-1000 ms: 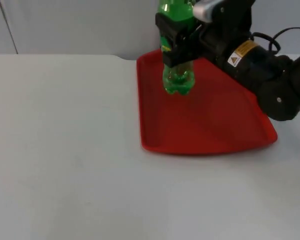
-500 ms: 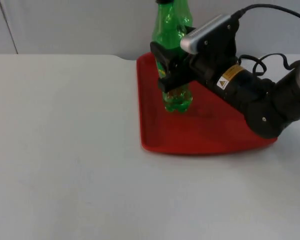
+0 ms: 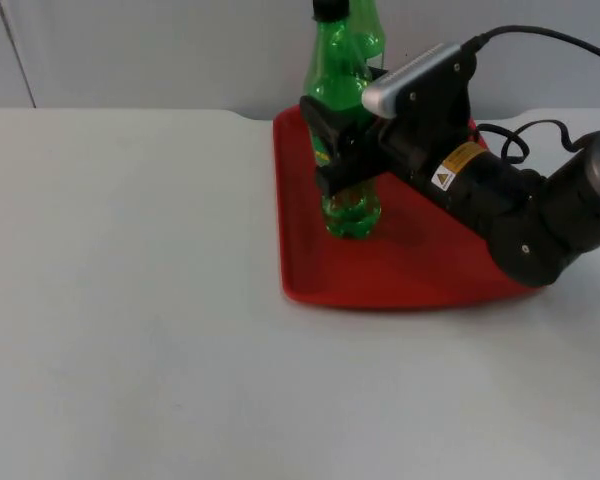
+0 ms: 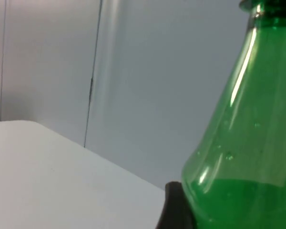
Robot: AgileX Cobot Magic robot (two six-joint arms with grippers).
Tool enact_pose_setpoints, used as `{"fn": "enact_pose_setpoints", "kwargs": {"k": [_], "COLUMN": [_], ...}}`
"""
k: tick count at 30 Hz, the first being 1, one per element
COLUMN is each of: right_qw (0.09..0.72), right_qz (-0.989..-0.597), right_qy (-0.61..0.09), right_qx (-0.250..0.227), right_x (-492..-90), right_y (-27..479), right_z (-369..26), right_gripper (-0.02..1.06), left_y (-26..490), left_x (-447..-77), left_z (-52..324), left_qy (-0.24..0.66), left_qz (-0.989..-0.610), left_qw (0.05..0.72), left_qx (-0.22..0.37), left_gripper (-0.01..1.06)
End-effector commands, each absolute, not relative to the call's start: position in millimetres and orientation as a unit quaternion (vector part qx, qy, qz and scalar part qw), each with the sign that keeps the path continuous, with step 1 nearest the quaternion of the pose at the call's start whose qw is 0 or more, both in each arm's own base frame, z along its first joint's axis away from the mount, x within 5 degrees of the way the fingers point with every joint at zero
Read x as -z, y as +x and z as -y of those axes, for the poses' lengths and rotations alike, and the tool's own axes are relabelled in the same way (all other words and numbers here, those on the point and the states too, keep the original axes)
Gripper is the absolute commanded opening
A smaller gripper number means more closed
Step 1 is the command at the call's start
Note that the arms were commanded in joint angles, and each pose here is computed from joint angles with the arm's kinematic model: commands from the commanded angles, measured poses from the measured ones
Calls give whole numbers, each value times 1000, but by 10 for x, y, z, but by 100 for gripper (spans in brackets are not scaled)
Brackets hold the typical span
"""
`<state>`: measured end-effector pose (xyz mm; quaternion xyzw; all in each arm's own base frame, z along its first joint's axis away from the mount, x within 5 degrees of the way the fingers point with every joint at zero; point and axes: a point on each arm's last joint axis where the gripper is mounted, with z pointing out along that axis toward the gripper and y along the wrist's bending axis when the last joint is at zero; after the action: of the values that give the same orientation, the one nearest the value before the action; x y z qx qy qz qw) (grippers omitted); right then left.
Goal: Place the bottle upright on the tray.
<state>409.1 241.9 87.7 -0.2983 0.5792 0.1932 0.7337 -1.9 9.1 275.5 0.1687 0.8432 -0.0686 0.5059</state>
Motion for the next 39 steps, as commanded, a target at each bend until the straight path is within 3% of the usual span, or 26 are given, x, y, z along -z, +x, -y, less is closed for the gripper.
{"fn": "enact_pose_setpoints", "kwargs": {"k": [1, 14, 17, 18, 23, 24, 26, 39], "right_qw": [741, 741, 740, 740, 740, 740, 741, 739], "right_qz": [-571, -571, -571, -571, -571, -571, -571, -570], "right_qy": [-291, -291, -293, -293, -293, -293, -291, -296], "right_qx": [-200, -200, -200, -200, -200, -200, -200, -202], "right_x": [-913, -913, -913, -913, -913, -913, -913, -911], "right_y": [4098, 4098, 4096, 4096, 4096, 4096, 4098, 4091], "right_z": [-2404, -2404, -2406, -2406, -2406, -2406, -2404, -2412], "right_gripper": [0, 2, 19, 19, 54, 54, 65, 67], "left_y": [-14, -14, -14, -14, -14, -14, -14, -14], "left_x": [-2748, -2748, -2748, -2748, -2748, -2748, -2748, -2748], "left_z": [-89, -89, -89, -89, -89, -89, -89, -89], "left_qy": [168, 168, 168, 168, 168, 168, 168, 168], "left_qz": [-841, -841, -841, -841, -841, -841, -841, -841], "left_qw": [510, 510, 510, 510, 510, 510, 510, 510], "left_qx": [71, 71, 71, 71, 71, 71, 71, 71], "left_gripper": [105, 105, 105, 105, 105, 105, 105, 105]}}
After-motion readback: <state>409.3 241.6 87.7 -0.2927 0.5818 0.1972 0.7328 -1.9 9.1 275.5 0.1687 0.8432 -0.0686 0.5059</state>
